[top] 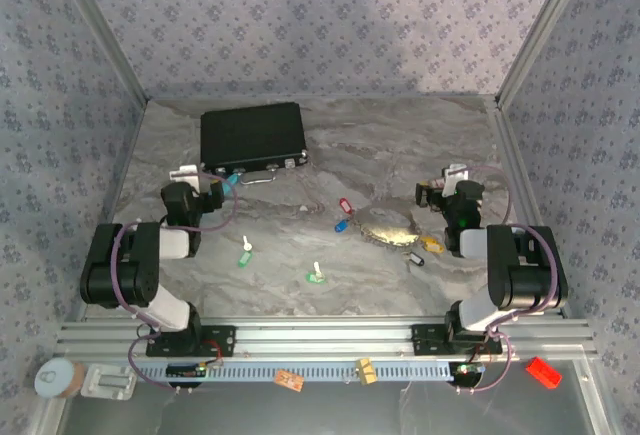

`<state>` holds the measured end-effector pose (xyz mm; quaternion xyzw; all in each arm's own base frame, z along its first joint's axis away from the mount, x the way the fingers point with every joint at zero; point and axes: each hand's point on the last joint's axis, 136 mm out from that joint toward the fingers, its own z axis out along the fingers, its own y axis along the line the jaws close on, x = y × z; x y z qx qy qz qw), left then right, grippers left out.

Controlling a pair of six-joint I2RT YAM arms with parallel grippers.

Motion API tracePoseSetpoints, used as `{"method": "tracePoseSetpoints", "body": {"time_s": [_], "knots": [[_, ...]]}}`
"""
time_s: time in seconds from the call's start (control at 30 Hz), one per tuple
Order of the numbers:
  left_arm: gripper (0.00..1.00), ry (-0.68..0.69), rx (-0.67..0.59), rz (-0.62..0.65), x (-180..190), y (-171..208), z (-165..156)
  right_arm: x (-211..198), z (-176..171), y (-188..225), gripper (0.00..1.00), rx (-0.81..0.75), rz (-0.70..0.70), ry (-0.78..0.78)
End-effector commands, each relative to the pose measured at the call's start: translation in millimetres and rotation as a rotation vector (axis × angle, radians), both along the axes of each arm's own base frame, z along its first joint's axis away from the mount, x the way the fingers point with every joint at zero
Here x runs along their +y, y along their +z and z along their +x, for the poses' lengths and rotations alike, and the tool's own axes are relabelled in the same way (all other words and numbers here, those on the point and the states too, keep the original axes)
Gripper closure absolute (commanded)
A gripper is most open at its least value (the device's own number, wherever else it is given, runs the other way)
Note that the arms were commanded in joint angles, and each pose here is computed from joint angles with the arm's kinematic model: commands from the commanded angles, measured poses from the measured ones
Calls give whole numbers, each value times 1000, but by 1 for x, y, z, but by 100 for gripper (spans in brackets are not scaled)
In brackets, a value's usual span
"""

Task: Put the keys on the keyring

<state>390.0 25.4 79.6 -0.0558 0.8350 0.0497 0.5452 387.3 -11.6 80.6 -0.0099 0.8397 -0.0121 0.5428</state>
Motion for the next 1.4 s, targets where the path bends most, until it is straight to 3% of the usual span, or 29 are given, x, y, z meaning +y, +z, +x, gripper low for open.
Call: {"method": "tracePoseSetpoints", "body": {"time_s": [0.0, 0.87, 1.2, 1.37], "knots": [[0, -10, -33, -12, -1, 11, 6, -3, 5, 2, 1, -1, 9, -18], [0, -8, -41, -12, -1, 13, 6, -4, 4, 4, 1, -8, 10, -24], [0, -18, -86, -18, -5, 83, -10, 12, -3, 61, 7, 85, 54, -68], [0, -55, -132, -53, -19, 112, -24, 44, -19, 61, 10, 267, 152, -67]]}}
